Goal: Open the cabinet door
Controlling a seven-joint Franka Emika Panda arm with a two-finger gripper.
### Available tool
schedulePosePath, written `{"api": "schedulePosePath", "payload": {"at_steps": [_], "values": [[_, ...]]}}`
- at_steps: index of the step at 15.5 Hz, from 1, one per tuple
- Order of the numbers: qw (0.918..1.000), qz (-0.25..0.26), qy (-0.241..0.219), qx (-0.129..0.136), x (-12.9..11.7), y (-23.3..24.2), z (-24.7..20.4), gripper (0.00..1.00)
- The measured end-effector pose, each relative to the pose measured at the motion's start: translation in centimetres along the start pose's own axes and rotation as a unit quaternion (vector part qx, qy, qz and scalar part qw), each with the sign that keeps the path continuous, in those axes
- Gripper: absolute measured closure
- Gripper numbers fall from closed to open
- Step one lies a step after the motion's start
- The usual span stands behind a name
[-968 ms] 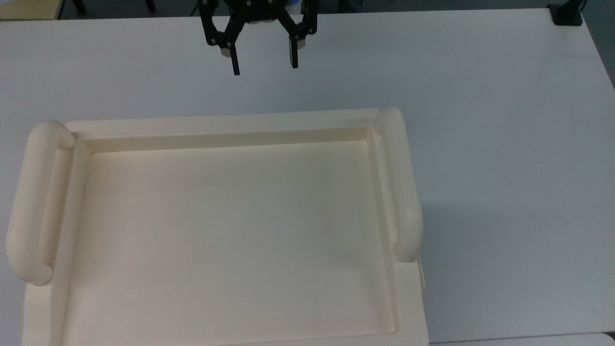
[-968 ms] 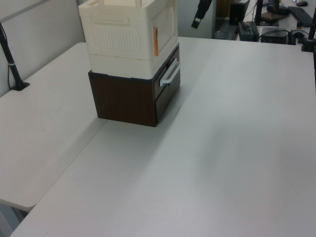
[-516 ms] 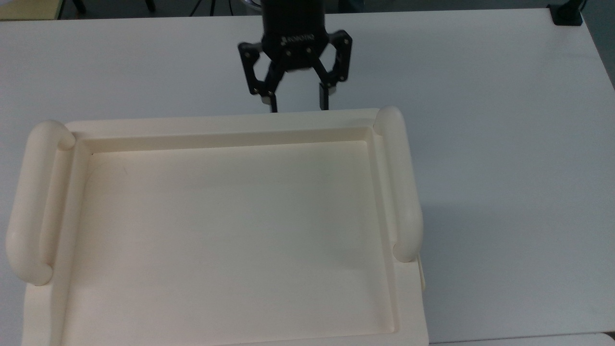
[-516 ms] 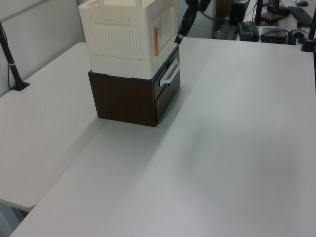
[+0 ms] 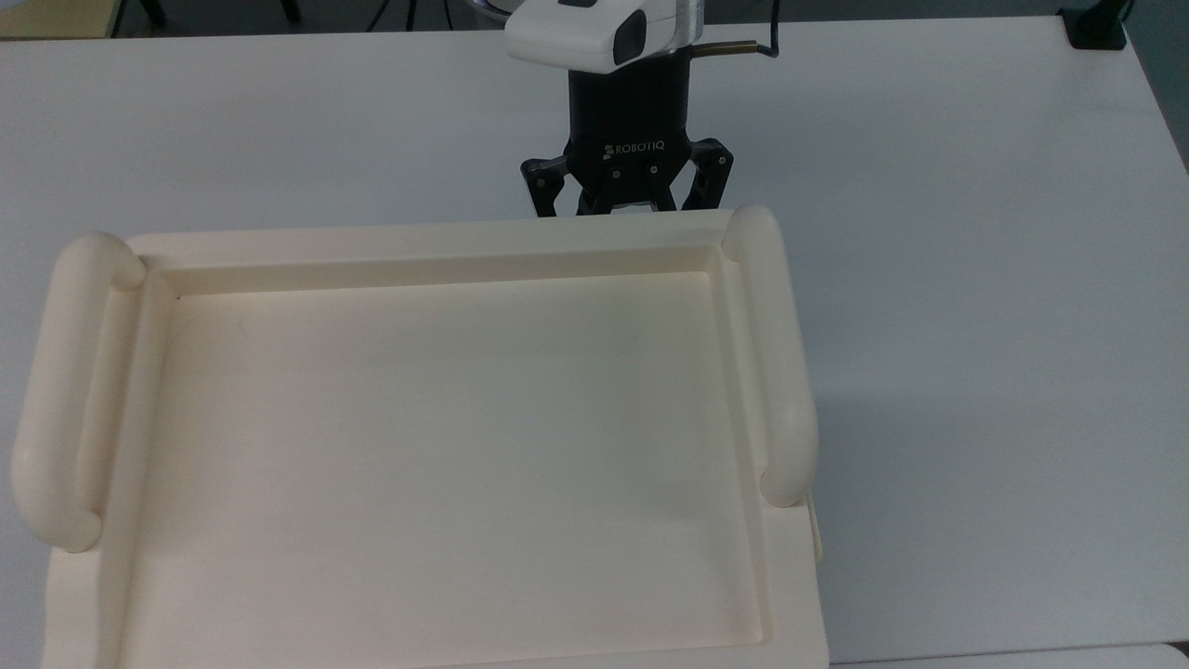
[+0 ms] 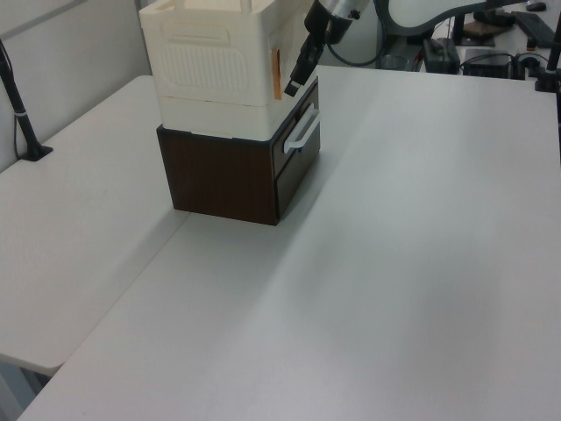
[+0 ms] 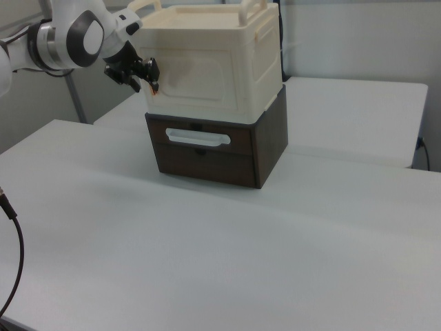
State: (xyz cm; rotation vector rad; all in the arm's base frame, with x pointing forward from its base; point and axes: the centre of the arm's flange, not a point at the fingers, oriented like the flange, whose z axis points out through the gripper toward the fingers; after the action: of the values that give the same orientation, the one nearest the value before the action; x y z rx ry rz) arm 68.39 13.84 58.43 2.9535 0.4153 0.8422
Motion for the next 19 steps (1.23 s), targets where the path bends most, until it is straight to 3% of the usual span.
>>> {"api": "schedulePosePath", "payload": {"at_steps": [2,4,8,14,17,19], "values": [[1.0,-0.006,0.005,-0.004,0.3,-0.3,-0.3,0.45],[0.9996,-0.015,0.019,-0.013,0.6,-0.6,-0.7,0.7],[0.9987,-0.022,0.039,-0.025,1.0,-0.3,-0.4,0.78],[0.9984,-0.019,0.042,-0.031,1.2,-0.5,-0.1,0.78],[0.9976,-0.006,0.051,-0.047,1.4,-1.0,0.3,0.68],[0.997,0.001,0.057,-0.052,1.5,-1.1,0.5,0.69]]}}
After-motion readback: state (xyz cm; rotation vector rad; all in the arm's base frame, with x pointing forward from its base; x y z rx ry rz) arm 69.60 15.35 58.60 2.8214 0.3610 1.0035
